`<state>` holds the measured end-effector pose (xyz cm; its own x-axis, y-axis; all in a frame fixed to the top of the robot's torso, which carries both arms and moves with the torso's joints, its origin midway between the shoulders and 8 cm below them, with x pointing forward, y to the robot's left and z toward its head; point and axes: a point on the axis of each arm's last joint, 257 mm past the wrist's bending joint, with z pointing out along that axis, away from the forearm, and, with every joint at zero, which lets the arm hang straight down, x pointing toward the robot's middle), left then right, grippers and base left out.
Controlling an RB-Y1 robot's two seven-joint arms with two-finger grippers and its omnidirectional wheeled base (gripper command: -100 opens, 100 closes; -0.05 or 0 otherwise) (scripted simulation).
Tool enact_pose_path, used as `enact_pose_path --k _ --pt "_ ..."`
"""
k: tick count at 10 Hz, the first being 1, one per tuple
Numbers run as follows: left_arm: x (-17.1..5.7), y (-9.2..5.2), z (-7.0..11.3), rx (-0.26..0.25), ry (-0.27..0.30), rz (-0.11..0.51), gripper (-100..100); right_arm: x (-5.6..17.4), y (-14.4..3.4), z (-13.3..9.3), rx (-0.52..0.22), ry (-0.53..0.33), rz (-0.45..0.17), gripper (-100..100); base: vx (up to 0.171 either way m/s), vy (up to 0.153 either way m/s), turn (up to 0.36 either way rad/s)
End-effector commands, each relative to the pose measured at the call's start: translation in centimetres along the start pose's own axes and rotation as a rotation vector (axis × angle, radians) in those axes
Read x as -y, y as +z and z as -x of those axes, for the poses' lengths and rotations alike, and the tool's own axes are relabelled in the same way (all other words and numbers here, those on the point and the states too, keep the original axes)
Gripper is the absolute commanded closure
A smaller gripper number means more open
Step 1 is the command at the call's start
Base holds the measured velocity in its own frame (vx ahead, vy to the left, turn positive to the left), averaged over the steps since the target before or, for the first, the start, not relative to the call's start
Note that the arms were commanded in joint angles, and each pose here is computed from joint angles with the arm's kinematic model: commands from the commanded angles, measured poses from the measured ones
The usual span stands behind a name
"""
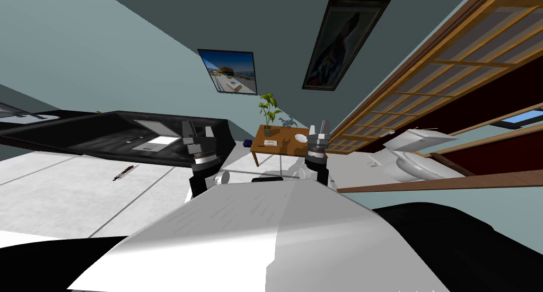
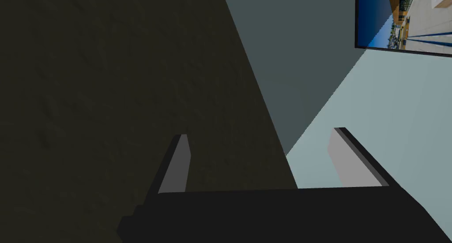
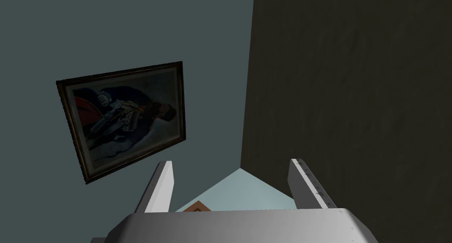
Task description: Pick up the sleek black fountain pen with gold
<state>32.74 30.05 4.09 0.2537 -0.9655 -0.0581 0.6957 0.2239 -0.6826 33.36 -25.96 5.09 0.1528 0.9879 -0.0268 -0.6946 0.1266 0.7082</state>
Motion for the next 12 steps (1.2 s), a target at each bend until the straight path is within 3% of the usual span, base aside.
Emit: enact_pose_path --k 1,5,6,9,10,11,12 --pt "-1.3 0.1 -0.7 -0.042 0.006 0.028 -100 0.0 0.0 0.0 0.000 0.000 0.000 0 0.009 -0.003 -0.034" --pt "-6.1 0.2 -1.8 -0.107 0.010 0.133 -100 0.0 0.0 0.0 0.000 0.000 0.000 0 0.026 -0.002 -0.046" --pt "-6.1 0.2 -1.8 -0.107 0.010 0.133 -100 0.0 0.0 0.0 0.000 0.000 0.000 0 0.024 -0.002 -0.026" --pt "-11.1 0.2 -2.5 -0.139 0.007 0.243 -100 0.0 0.0 0.0 0.000 0.000 0.000 0 0.029 -0.005 -0.064" --pt "-11.6 0.0 -2.5 -0.140 0.008 0.259 -100 0.0 0.0 0.0 0.000 0.000 0.000 0 0.032 -0.001 -0.018" --pt "-13.6 -0.1 -2.7 -0.148 0.006 0.305 -100 0.0 0.0 0.0 0.000 0.000 0.000 0 0.027 0.003 -0.047" --pt "-13.6 -0.2 -2.7 -0.148 0.006 0.309 -100 0.0 0.0 0.0 0.000 0.000 0.000 0 0.021 0.003 -0.033"
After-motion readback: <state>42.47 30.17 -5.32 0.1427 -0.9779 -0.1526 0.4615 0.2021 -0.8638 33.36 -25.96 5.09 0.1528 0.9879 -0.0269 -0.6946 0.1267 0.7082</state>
